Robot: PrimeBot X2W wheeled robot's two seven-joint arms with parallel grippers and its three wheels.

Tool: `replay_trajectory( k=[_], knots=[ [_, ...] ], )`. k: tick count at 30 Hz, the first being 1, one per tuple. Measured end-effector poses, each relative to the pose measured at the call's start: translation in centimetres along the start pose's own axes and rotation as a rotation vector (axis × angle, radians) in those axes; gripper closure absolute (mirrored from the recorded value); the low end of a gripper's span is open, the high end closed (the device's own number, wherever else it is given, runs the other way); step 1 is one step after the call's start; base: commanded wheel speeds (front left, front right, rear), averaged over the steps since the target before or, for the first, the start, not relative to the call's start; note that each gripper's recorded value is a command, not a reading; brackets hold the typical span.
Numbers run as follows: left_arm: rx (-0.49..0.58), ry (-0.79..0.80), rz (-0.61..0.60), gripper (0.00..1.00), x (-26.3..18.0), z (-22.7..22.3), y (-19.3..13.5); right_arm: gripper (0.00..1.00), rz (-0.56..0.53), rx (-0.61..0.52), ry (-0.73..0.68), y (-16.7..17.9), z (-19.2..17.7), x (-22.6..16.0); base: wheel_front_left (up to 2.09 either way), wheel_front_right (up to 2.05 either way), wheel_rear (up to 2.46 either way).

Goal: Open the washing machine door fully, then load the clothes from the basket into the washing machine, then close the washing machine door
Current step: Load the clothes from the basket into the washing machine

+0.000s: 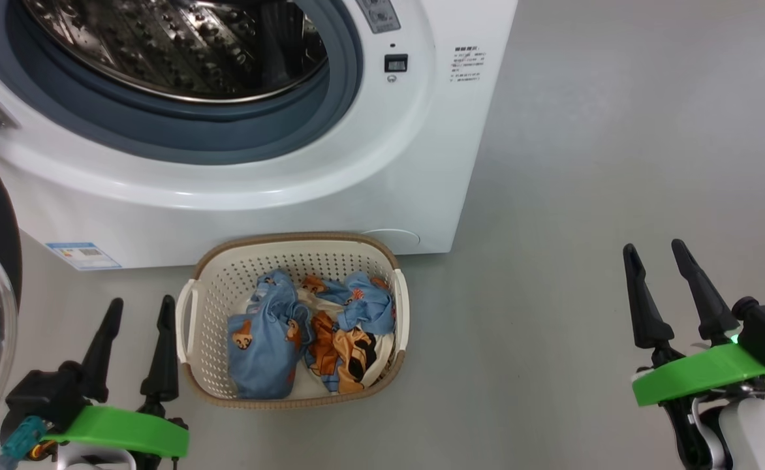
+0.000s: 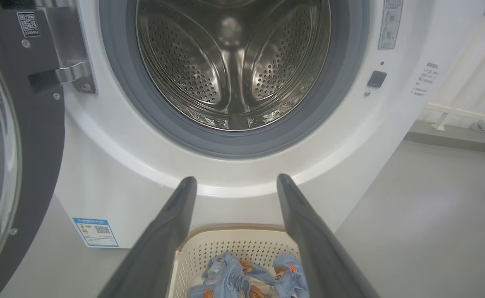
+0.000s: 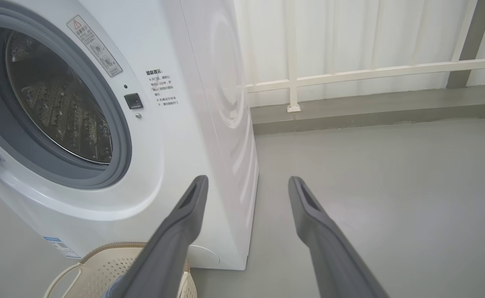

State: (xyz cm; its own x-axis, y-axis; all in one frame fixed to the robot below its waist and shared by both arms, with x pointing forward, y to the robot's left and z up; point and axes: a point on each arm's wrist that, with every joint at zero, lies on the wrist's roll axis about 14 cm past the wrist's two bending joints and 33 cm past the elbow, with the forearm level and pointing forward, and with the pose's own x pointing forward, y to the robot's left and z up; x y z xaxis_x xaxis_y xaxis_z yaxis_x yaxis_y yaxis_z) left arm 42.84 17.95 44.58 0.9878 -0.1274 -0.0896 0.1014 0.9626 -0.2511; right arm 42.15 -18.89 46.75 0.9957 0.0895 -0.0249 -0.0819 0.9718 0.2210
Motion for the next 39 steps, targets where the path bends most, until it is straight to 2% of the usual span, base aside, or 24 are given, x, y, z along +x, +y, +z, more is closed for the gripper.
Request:
replay_trajectory(
  k=[6,23,39],
  knots=[
    [-0.017,0.097,-0.012,0.0,0.0,-3.3,-0.6,0.0,0.004,0.009,-0.014,0.2,0.2,1.2,0.0,0.0,0.0],
    [-0.048,0.38,-0.061,0.0,2.4,-12.4,-2.0,0.0,-0.011,0.027,0.027,-0.3,-2.5,4.1,0.0,0.0,0.0],
    [-0.025,0.598,-0.054,0.0,5.7,-20.1,0.1,0.0,0.008,0.021,0.054,-0.6,-6.4,9.0,0.0,0.0,0.0]
  ],
)
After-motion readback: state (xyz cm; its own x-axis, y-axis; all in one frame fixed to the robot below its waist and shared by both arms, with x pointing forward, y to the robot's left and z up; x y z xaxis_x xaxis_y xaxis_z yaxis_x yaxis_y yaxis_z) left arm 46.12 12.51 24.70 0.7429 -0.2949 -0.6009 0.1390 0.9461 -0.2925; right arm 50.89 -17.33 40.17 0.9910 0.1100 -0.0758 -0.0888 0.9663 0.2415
